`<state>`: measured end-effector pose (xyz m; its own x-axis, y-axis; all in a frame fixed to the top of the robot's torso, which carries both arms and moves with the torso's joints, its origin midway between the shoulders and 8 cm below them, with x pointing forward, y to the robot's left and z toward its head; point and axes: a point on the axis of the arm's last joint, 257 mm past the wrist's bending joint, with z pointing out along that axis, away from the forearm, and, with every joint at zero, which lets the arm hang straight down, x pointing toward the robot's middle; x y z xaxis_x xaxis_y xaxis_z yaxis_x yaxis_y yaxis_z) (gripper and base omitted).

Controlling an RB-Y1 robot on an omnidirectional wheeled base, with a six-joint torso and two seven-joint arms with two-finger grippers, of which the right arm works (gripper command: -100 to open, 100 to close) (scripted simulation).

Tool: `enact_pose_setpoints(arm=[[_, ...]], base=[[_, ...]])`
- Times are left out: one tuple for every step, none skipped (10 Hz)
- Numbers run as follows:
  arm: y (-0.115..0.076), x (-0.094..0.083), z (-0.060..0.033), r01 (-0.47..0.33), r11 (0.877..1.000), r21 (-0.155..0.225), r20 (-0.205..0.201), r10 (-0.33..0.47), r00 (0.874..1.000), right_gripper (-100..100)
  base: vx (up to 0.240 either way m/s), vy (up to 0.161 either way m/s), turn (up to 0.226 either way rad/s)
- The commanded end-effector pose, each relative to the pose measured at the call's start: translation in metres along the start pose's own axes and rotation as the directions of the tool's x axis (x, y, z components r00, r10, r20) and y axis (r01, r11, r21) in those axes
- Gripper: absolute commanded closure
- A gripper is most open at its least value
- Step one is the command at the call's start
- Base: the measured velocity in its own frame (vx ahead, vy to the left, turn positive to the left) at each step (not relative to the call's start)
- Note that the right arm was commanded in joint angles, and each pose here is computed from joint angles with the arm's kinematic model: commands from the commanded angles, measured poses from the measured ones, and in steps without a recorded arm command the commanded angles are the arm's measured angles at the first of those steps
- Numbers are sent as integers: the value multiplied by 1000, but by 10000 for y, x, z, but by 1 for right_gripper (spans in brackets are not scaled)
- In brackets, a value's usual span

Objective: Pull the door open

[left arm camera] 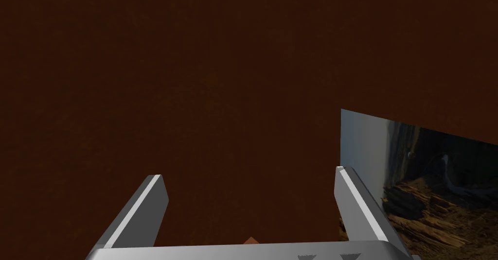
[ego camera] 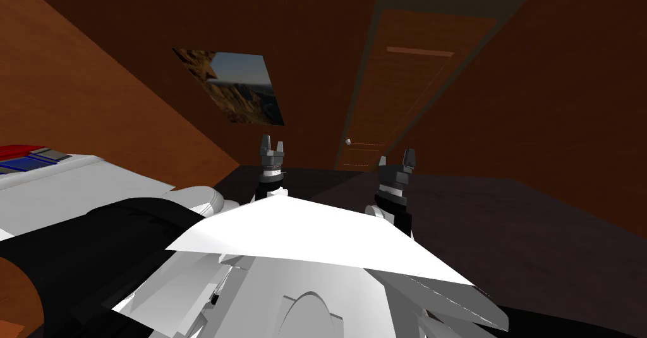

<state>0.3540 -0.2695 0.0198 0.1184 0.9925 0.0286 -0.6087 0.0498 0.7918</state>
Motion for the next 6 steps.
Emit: enact_pose_setpoints(arm=[[-116, 10, -14, 41, 999, 14, -10, -41, 999, -100], [-160, 13, -19, 57, 998, 19, -14, -56, 998, -100], [-246, 19, -30, 87, 996, 28, -22, -87, 996, -100], [-295, 22, -37, 105, 994, 33, -27, -104, 994, -100], [-357, 24, -46, 127, 991, 40, -33, -126, 992, -100], [-418, 27, -56, 149, 988, 46, -39, -147, 988, -100]], base=[[-41, -19, 21], [135, -23, -13], [169, -20, -1], [161, -4, 6], [121, 7, 3], [94, 9, 2]])
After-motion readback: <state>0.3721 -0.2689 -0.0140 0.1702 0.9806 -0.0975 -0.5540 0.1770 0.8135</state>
